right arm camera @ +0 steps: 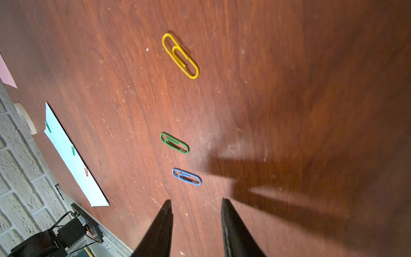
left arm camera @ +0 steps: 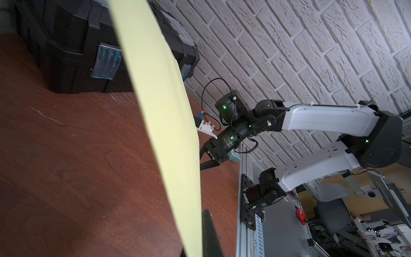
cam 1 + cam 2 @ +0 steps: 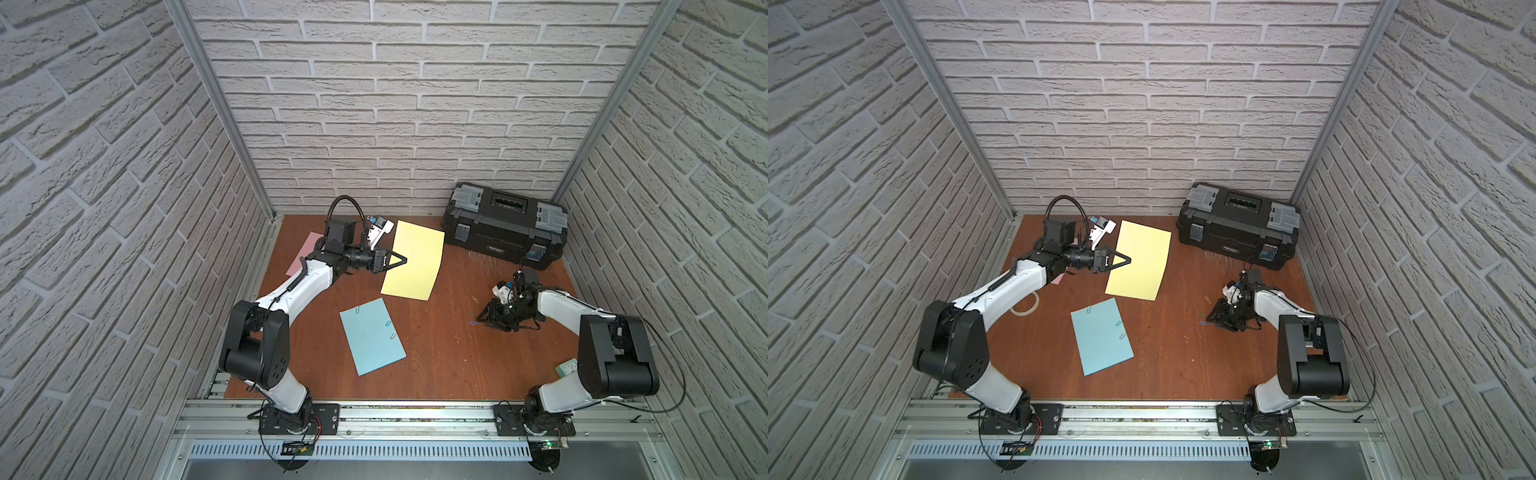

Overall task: Unclip the paperclips from the documents
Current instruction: Place the paper clip at the center of the board, then place the document at the center of the board.

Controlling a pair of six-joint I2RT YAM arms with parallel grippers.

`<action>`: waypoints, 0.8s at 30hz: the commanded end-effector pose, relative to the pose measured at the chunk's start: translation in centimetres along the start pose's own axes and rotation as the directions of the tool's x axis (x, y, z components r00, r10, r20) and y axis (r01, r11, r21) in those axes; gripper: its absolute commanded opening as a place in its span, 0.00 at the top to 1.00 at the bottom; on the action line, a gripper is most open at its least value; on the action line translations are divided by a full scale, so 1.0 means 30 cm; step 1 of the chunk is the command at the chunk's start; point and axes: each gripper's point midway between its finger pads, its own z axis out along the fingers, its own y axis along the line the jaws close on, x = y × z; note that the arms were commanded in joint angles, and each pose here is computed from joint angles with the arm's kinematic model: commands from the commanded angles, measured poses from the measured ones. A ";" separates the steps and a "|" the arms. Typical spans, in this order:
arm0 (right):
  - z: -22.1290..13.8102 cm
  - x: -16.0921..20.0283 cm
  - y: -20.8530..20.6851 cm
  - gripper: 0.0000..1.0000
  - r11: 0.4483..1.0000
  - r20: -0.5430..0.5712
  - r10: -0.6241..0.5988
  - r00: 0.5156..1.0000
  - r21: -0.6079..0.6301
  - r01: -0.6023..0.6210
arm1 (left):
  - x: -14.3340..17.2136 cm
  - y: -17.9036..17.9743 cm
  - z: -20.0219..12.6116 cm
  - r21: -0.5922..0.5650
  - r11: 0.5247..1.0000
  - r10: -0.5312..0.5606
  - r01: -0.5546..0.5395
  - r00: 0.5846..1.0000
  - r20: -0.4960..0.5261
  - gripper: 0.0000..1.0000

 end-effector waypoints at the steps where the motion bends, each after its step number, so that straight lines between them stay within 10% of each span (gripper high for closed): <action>1: -0.053 -0.038 0.051 0.60 0.998 0.057 -0.055 0.997 -0.014 0.055 | -0.055 0.038 0.007 -0.030 0.999 0.042 -0.041 0.999 0.027 1.00; 24: -0.174 -0.068 0.212 0.49 0.980 0.164 -0.173 0.971 -0.069 0.186 | -0.107 0.551 0.125 -0.244 0.956 -0.168 0.166 0.986 0.012 1.00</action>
